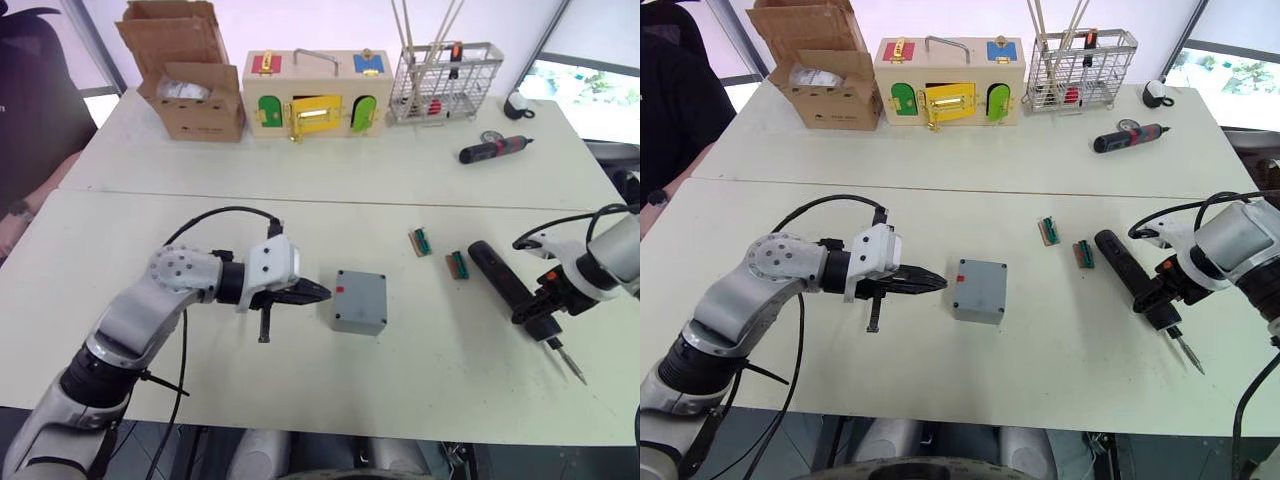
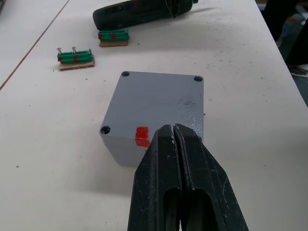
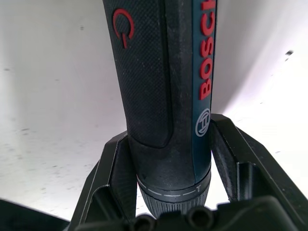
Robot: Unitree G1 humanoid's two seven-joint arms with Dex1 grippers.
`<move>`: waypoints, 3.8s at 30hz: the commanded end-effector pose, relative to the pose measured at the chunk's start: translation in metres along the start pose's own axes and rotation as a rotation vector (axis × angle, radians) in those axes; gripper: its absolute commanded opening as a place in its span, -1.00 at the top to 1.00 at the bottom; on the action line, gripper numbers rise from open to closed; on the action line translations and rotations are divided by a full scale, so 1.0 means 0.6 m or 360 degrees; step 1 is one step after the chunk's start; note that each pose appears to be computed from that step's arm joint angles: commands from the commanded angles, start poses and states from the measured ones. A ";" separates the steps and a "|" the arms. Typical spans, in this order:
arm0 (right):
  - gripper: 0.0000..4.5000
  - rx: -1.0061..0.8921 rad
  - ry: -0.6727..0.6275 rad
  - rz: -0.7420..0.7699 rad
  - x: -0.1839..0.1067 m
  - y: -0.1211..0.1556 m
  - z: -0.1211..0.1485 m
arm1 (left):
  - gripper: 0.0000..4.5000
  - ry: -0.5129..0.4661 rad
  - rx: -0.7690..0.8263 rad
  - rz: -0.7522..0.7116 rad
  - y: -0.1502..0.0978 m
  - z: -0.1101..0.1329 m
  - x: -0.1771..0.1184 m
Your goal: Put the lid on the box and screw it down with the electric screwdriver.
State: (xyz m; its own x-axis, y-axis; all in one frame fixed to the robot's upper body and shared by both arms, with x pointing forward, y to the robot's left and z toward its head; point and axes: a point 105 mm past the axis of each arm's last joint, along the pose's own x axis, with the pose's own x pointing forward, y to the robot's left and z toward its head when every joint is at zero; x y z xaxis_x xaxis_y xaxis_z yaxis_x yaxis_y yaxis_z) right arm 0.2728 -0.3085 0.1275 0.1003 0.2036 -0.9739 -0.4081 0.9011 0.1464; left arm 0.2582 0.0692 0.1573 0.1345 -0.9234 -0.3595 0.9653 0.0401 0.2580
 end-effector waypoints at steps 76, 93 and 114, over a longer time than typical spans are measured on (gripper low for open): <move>0.17 -0.0558 -0.2559 0.0216 -0.092 0.327 0.132 | 1.00 -0.0010 -0.0062 -0.0185 0.027 -0.031 0.054; 0.17 -0.0621 -0.2476 0.0174 -0.061 0.326 0.133 | 1.00 -0.0005 -0.0062 -0.0175 0.026 -0.031 0.052; 0.17 -0.0695 -0.1999 0.0110 0.041 0.326 0.130 | 1.00 0.0154 -0.0074 -0.0234 0.006 -0.073 0.072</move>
State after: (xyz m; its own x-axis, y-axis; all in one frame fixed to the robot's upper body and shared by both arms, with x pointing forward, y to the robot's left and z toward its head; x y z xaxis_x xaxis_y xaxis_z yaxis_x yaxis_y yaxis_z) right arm 0.2649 -0.0976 0.1836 0.7372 0.6740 0.0481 -0.6563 0.7312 -0.1862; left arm 0.2820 0.0433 0.1214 0.0314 -0.9064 -0.4212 0.9745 -0.0660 0.2146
